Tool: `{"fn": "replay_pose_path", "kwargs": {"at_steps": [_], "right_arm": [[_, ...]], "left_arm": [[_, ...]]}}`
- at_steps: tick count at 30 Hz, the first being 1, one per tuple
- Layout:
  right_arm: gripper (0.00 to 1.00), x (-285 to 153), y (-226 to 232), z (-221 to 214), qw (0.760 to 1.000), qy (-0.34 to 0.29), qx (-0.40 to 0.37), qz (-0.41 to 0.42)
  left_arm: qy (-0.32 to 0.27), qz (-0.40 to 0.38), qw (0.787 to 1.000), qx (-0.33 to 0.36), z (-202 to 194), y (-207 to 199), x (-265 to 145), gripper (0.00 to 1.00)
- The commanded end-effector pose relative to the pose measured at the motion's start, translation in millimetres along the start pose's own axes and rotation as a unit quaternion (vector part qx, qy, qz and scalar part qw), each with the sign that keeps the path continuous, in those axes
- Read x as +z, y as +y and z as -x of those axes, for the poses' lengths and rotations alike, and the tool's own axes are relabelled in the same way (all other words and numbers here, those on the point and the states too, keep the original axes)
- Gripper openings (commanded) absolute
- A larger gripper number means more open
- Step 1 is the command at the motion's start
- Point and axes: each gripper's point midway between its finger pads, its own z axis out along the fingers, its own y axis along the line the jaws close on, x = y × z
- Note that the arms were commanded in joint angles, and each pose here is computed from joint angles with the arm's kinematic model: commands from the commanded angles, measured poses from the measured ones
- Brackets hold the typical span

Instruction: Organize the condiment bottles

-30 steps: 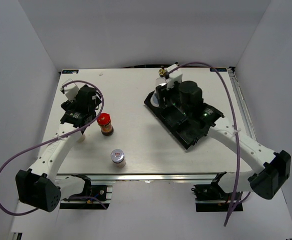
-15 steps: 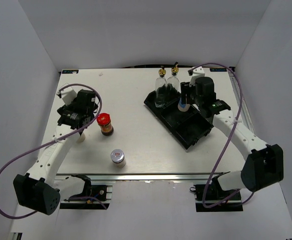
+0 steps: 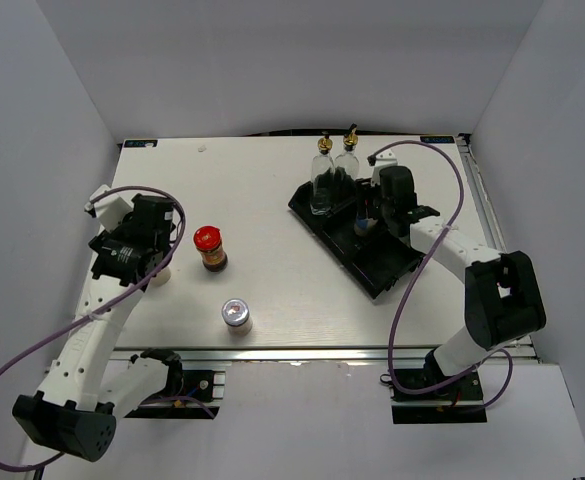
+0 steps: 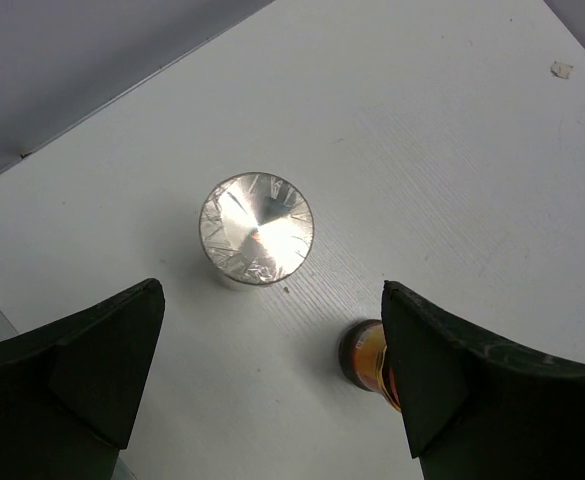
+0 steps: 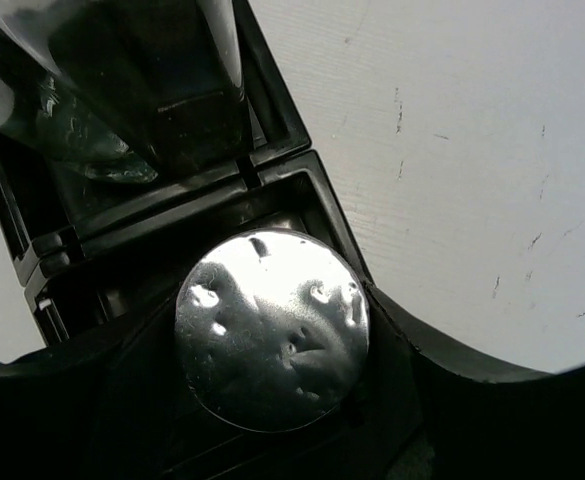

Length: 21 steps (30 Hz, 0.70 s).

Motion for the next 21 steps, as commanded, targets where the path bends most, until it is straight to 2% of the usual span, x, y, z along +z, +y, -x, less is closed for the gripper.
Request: {"fn": "replay_pose_path", "kwargs": {"at_steps": [1,2,5,7,12,21], "right_arm": [[0.55,-1,-7,42,0.997,-0.079,0.007,-0.019],[0.64,-1,-9,41,0.997,-0.077,0.008,-0.024],[0.75,-3,-16,42,0.995,-0.086,0.009,-0.044],[0.89,-7,-14,43,0.995,-0.091,0.008,-0.038],[0.89,-26,-5,62,0.993,-0.119,-0.008,-0.001],[0.89,-75,5,93,0.984,-0.174,-0.013,0.039]], "left_arm": [[0.003,0.015,1.0,-0.024,4,11,-3,0.98],[0.009,0.019,1.0,-0.019,-1,14,0,0.98],[0.018,0.022,0.999,-0.023,-13,18,7,0.98],[0.019,0.026,0.999,-0.031,-15,20,11,0.98],[0.035,0.047,0.998,-0.021,-27,28,25,0.98],[0.028,0.042,0.998,-0.037,-28,20,50,0.98]]}}
